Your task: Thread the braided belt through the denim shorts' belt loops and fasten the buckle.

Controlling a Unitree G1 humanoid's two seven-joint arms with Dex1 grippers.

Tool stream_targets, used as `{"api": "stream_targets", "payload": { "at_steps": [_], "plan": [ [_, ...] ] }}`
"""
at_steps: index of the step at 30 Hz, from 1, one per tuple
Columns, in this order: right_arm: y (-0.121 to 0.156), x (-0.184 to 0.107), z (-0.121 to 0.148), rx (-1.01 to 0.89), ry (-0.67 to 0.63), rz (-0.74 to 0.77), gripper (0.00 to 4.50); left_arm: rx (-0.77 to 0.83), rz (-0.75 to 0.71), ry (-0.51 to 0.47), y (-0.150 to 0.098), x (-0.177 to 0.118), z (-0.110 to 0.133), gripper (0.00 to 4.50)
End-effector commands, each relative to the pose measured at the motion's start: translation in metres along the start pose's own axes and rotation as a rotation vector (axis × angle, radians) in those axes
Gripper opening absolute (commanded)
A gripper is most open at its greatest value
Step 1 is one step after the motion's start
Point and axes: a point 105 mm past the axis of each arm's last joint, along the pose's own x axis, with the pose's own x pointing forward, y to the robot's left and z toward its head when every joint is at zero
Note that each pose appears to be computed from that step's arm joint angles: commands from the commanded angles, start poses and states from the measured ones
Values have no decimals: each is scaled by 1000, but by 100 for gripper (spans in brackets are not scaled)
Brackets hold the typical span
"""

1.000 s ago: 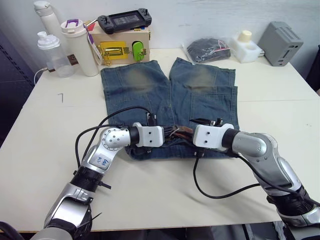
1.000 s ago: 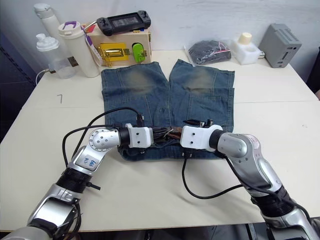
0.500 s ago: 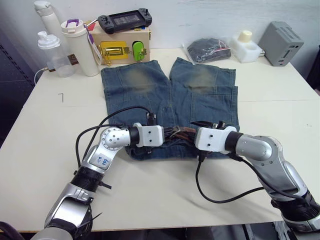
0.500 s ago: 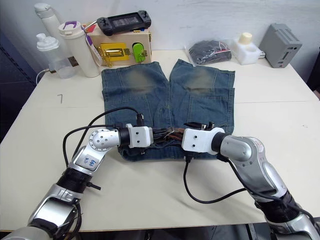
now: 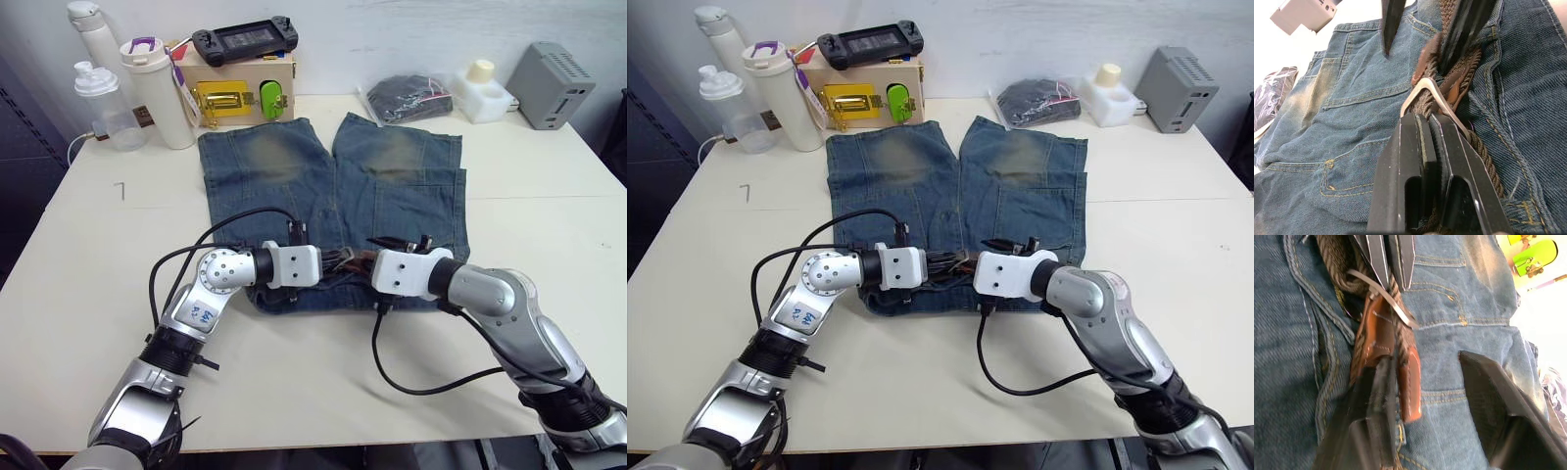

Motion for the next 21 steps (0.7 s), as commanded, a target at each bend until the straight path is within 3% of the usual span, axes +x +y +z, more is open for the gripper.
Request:
{"api": "stream_targets", "payload": {
  "at_steps": [1, 10, 13, 19, 21],
  "plan": [
    [-7, -2, 7, -26, -19, -35, 10, 23, -3, -33, 0, 1, 10, 0],
    [0, -2, 5, -2, -14, -22, 4, 9, 10, -60, 1, -3, 13, 0],
    [0, -1, 5, 2, -13, -24, 0, -104, 51, -95, 8, -10, 16, 97],
    [0, -1, 4, 6, -5, -43, 0, -413, 132, -152, 24, -51, 24, 349],
    [-1, -1, 3, 7, -1, -50, 0, -524, 171, -153, 29, -77, 21, 349]
  ]
}}
